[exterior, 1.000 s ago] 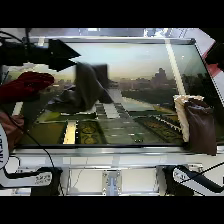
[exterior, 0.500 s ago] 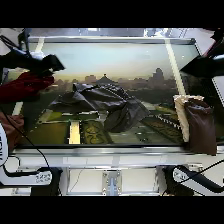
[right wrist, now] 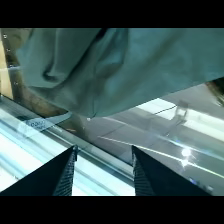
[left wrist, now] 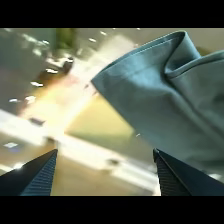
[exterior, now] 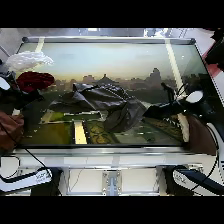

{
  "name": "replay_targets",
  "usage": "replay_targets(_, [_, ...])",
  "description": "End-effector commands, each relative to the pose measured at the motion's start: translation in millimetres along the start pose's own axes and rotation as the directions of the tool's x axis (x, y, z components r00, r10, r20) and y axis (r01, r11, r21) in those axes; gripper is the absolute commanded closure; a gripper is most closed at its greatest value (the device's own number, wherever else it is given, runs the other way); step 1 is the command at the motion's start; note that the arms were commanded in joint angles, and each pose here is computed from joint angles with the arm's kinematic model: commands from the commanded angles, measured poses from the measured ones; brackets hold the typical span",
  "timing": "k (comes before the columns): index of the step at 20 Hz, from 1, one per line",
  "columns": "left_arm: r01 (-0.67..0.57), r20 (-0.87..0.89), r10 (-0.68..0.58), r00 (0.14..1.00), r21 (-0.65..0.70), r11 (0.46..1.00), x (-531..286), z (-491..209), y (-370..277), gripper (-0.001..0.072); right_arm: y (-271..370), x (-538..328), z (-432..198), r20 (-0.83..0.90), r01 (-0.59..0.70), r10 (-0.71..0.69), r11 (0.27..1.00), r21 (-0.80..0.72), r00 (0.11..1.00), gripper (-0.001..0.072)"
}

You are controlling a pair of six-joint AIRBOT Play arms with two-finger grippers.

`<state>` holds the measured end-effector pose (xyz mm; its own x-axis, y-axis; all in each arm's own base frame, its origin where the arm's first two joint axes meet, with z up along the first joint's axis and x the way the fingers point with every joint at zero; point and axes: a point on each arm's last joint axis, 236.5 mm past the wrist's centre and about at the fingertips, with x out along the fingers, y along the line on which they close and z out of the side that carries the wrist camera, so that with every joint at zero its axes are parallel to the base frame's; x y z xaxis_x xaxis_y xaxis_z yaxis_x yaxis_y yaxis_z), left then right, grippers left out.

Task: Fold the shirts.

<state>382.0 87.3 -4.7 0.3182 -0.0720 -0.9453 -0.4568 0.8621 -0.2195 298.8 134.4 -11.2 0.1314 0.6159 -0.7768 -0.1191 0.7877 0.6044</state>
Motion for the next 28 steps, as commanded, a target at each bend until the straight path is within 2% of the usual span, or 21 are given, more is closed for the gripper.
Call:
replay_targets(1, [0.163, 0.007, -0.164, 0.986, -0.173, 0.971, 23, -2, -19, 0.0012, -24, 31, 5, 0.119, 0.023, -0.037, 0.992, 0.120, 0.992, 0.0310])
replay_targets(2, [0.175, -0.010, -0.180, 0.984, -0.192, 0.966, 29, -4, -22, 0.0012, -28, 29, 12, 0.158, 0.004, -0.035, 0.982, 0.190, 0.987, 0.0224])
replay_targets(3, [0.168, -0.028, -0.177, 0.984, -0.198, 0.966, 36, -7, -20, 0.0012, -29, 29, 12, 0.155, -0.006, -0.030, 0.973, 0.231, 0.987, 0.0200])
replay_targets(8, [0.136, -0.129, -0.170, 0.977, -0.241, 0.961, 75, -23, -12, 0.0012, -18, 59, -39, 0.008, -0.010, 0.008, 0.951, 0.310, 1.000, 0.0201])
replay_targets(11, [0.171, -0.135, -0.215, 0.967, -0.280, 0.945, 86, -23, -21, 0.0012, -12, 76, -44, 0.025, -0.004, -0.005, 0.943, 0.332, 1.000, 0.0202])
replay_targets(15, [0.170, -0.129, -0.215, 0.968, -0.290, 0.942, 93, -21, -20, 0.0012, -8, 86, -29, 0.099, 0.012, -0.050, 0.937, 0.350, 0.994, 0.0205])
replay_targets(19, [0.168, -0.133, -0.214, 0.968, -0.292, 0.942, 95, -22, -19, 0.0012, -17, 108, -36, 0.059, 0.023, -0.055, 0.897, 0.441, 0.997, 0.0205])
replay_targets(22, [0.167, -0.133, -0.214, 0.968, -0.292, 0.942, 95, -22, -19, 0.0012, -22, 116, -23, 0.110, -0.015, -0.049, 0.855, 0.518, 0.993, 0.0205])
replay_targets(23, [0.167, -0.133, -0.213, 0.968, -0.292, 0.942, 95, -22, -19, 0.0012, -23, 116, -18, 0.129, -0.025, -0.052, 0.847, 0.531, 0.990, 0.0206])
replay_targets(26, [0.169, -0.119, -0.211, 0.970, -0.293, 0.941, 95, -18, -18, 0.0012, -24, 114, -8, 0.173, -0.049, -0.058, 0.829, 0.557, 0.983, 0.0339])
replay_targets(28, [0.168, -0.118, -0.210, 0.971, -0.294, 0.941, 95, -18, -17, 0.0012, -24, 115, -6, 0.179, -0.060, -0.053, 0.819, 0.570, 0.982, 0.0344])
